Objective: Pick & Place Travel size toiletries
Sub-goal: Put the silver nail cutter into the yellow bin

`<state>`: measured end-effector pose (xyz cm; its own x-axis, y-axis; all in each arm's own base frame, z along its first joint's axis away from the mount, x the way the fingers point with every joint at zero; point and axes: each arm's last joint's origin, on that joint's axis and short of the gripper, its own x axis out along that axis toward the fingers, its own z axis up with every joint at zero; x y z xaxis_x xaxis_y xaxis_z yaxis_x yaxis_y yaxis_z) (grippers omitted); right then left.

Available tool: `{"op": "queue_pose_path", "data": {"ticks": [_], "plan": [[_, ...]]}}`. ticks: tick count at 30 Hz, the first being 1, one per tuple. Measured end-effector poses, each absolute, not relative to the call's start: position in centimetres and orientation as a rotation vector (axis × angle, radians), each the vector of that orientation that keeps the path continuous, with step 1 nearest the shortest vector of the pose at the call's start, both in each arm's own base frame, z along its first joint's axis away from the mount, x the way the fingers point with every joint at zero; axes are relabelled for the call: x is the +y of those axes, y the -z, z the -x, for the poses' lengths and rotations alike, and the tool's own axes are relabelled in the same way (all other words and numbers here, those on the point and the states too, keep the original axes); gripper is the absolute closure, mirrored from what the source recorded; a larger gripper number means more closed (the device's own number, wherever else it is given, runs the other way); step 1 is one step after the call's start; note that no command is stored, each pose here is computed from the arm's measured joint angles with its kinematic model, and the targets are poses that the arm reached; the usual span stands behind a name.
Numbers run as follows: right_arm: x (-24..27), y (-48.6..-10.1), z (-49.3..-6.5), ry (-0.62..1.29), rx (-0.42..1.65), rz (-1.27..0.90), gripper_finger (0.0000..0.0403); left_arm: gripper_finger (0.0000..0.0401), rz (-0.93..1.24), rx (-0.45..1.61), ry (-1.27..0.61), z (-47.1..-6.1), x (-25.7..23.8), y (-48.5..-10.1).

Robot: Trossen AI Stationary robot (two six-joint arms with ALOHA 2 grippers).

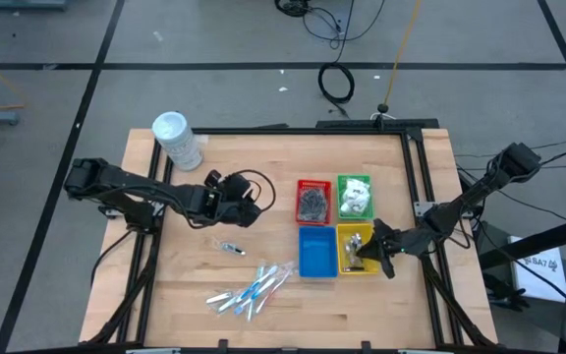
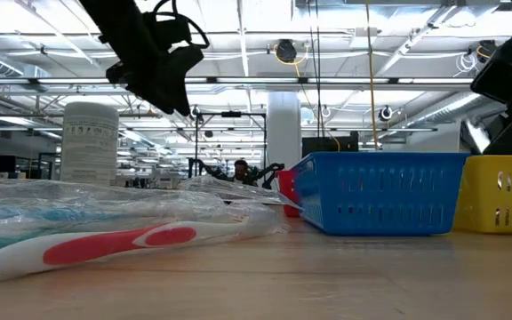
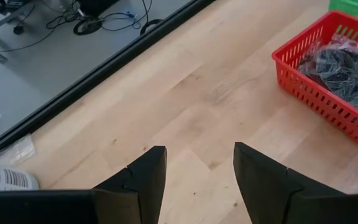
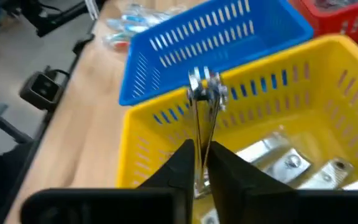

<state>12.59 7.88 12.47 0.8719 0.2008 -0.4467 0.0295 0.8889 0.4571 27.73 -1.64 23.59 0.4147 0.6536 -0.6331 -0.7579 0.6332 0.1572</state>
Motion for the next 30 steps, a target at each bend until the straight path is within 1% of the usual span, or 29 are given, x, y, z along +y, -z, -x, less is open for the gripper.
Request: {"op": "queue_pose_path", "data": {"ticks": [5, 9, 14, 18, 22, 26, 30], "plan": [[8.1, -13.1, -12.8, -0.144, 0.454, -0.481, 0.0313, 0.0211, 0.146, 0.722, -0.888, -27.7, -1.6, -23.6], [8.2, -13.7, -13.0, -0.179, 0.396, -0.442, 0.0276, 0.0202, 0.153, 0.744, -0.861, -27.8, -1.7, -23.5], [8.4, -15.5, -13.2, -0.252, 0.215, -0.338, 0.0244, 0.0198, 0.168, 0.829, -0.747, -27.8, -2.0, -23.3], [8.3, -17.4, -13.1, -0.29, 0.023, -0.213, 0.0234, 0.0206, 0.233, 0.941, -0.569, -27.8, -2.6, -23.0], [8.2, -18.4, -13.0, -0.28, -0.097, -0.072, 0.0233, 0.0219, 0.265, 1.075, -0.425, -27.3, -3.6, -22.4], [7.9, -18.5, -13.1, -0.238, -0.112, -0.017, 0.0236, 0.0233, 0.197, 1.153, -0.353, -26.9, -4.8, -21.8], [7.6, -18.1, -13.4, -0.215, -0.076, -0.03, 0.0238, 0.0248, 0.042, 1.231, -0.238, -26.7, -6.5, -20.8]]}}
